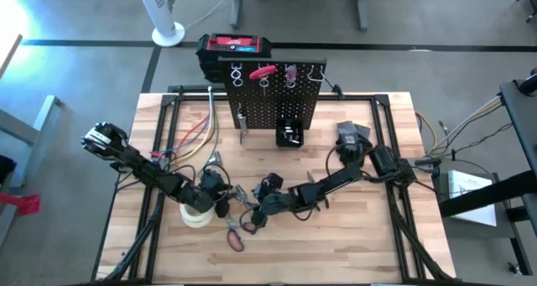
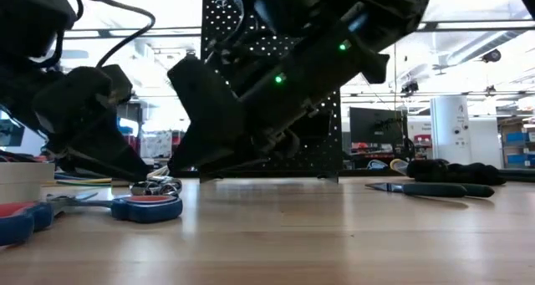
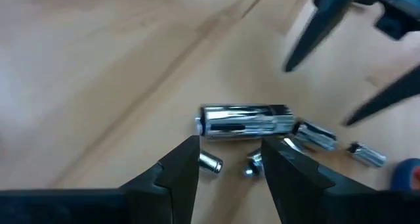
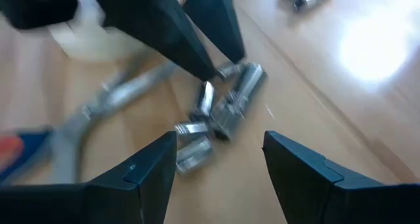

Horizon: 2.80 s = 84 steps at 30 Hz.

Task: Hang tools onto peg board
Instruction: Put the extension bar into the black bin on the peg board

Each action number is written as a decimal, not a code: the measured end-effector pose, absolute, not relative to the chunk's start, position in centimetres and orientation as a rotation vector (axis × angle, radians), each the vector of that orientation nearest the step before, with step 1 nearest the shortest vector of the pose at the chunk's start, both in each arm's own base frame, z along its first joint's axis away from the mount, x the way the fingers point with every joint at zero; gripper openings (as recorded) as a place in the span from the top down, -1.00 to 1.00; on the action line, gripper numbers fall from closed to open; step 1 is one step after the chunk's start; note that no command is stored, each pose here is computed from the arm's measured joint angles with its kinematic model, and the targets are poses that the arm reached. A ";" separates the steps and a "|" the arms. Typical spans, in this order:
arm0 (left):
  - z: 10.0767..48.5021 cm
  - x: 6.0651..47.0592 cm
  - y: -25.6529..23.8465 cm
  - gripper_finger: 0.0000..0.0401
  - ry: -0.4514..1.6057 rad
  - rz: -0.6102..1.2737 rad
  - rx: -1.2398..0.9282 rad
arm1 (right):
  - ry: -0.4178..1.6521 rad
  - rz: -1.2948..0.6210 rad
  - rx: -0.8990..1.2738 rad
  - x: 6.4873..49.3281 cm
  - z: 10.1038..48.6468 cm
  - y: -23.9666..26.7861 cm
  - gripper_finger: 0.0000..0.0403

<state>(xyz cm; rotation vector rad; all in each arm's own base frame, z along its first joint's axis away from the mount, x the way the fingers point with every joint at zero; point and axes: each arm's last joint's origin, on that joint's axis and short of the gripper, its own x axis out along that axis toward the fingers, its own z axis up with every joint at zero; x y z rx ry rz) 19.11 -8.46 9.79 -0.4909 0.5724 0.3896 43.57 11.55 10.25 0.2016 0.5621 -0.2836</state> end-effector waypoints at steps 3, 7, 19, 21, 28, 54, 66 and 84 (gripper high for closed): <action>9.8 19.3 -8.6 0.23 0.566 0.367 -0.521 | 0.565 -0.287 0.192 44.2 10.1 11.5 -0.10; 9.9 19.7 -8.5 0.23 0.554 0.353 -0.546 | 0.608 -0.310 0.175 44.3 9.8 10.8 -0.09; 10.0 21.5 -9.3 0.23 0.489 0.317 -0.525 | 0.659 -0.292 0.158 44.0 10.1 10.2 -0.10; 10.1 21.9 -9.5 0.23 0.486 0.314 -0.524 | 0.655 -0.294 0.166 44.0 10.2 10.2 -0.10; 9.9 23.8 -10.4 0.23 0.510 0.292 -0.483 | 0.662 -0.286 0.189 43.8 10.3 10.4 -0.06; 12.8 23.2 -10.0 0.23 0.291 0.457 -0.448 | 0.748 -0.335 0.160 43.5 9.2 6.8 0.27; 10.3 21.2 -9.0 0.23 0.403 0.530 -0.525 | 0.746 -0.279 0.112 43.7 9.3 7.0 0.53; 10.9 21.9 -9.4 0.23 0.400 0.484 -0.513 | 0.735 -0.205 0.072 44.2 9.2 5.5 0.80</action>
